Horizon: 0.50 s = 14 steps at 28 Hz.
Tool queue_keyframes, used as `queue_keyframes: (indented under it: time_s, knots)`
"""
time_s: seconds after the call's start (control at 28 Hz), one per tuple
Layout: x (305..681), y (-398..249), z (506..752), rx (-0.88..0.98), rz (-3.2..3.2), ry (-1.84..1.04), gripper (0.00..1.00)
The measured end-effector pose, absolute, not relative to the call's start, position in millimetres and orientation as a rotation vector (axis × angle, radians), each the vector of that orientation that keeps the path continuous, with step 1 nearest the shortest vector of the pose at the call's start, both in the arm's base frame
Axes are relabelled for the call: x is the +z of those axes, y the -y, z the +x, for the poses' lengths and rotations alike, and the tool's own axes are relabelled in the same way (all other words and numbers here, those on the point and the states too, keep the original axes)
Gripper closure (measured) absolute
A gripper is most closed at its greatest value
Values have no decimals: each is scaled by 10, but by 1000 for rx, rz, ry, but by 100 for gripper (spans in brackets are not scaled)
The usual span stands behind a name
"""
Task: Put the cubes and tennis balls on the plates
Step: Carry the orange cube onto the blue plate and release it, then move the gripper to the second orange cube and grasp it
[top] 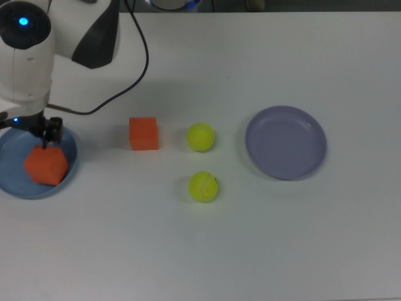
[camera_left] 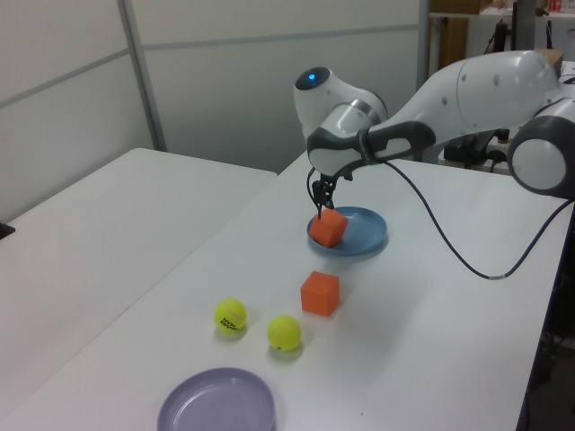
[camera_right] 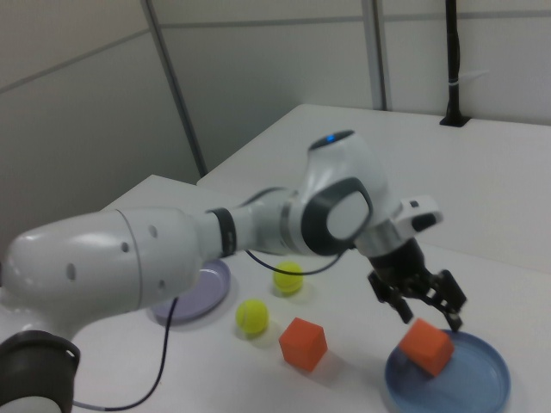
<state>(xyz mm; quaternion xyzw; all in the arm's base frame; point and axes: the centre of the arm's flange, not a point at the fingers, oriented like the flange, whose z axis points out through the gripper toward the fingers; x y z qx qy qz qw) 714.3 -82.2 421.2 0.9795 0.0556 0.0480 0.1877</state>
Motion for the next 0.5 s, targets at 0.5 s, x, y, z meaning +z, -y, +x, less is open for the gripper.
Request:
queue_keyframes:
  time_s: [0.5]
  knots:
    - [4390, -806, 6660, -248, 2778, -474, 0]
